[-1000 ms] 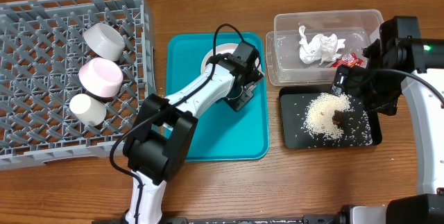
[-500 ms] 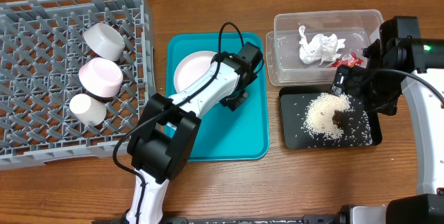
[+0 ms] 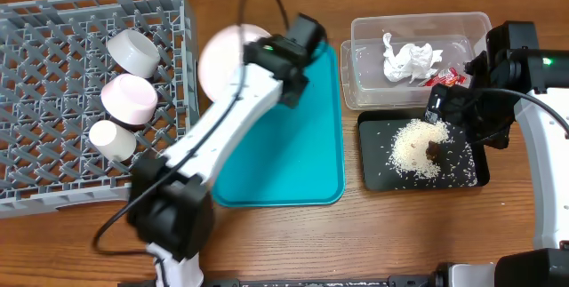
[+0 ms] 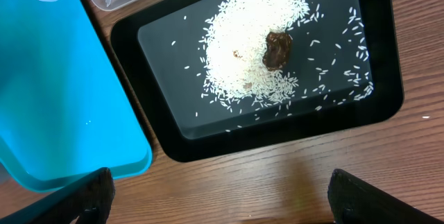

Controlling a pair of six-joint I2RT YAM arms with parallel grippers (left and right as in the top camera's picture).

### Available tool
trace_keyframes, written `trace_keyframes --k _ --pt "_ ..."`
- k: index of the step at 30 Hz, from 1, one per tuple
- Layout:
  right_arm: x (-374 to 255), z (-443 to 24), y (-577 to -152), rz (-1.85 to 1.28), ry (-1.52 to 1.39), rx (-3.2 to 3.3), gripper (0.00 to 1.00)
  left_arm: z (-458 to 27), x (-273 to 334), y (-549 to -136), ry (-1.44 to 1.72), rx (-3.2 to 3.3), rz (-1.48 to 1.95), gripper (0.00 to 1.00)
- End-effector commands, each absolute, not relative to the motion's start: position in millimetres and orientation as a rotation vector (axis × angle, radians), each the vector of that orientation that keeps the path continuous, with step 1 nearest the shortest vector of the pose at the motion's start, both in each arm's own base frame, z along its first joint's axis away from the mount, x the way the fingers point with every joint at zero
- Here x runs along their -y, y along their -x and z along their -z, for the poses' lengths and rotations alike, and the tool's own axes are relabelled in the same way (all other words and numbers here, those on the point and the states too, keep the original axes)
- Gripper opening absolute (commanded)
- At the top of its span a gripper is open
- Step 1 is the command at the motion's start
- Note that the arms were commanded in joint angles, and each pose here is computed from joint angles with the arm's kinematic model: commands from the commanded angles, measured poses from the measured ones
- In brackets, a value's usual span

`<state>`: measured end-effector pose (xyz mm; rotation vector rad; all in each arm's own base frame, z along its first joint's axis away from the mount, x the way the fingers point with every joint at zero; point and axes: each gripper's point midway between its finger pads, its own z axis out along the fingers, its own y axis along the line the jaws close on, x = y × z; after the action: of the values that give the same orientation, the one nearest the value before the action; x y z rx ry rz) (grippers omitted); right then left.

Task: Sort waste into correct bins and load items into the dishwasher
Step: 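Carry the white plate with the left gripper and stand it in the rack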

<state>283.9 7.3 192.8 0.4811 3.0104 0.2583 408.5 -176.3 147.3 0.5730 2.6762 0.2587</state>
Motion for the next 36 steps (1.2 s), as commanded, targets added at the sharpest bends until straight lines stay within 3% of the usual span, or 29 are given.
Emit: trace_keyframes --k 1,8,15,22,28,29,30,32,36 --pt "-5 -198 -286 -0.245 -0.48 -2.992 1.0 -206 146 -418 -0.328 -2.599 -0.135 0.04" --pt "-5 -198 -286 -0.245 -0.48 -2.992 1.0 -230 107 -424 -0.151 -2.609 0.252 0.04" --pt "-5 -198 -286 -0.245 -0.48 -2.992 1.0 -243 88 -429 -0.198 -2.515 0.769 0.04" --pt "-5 -198 -286 -0.245 -0.48 -2.992 1.0 -232 59 -440 -0.082 -2.461 1.04 0.04" --pt "-5 -198 -285 -0.244 -0.481 -2.996 1.0 -205 27 -450 0.013 -2.492 1.027 0.05" --pt "-5 -198 -285 -0.245 -0.481 -2.996 1.0 -205 24 -450 0.014 -2.488 1.022 0.08" --pt "-5 -198 -285 -0.244 -0.481 -2.996 1.0 -206 18 -451 0.026 -2.482 1.015 0.25" --pt "-5 -198 -285 -0.244 -0.481 -2.995 1.0 -209 8 -451 0.057 -2.473 1.006 0.43" --pt "-5 -198 -285 -0.244 -0.481 -2.994 1.0 -219 1 -444 0.081 -2.466 0.986 0.49"
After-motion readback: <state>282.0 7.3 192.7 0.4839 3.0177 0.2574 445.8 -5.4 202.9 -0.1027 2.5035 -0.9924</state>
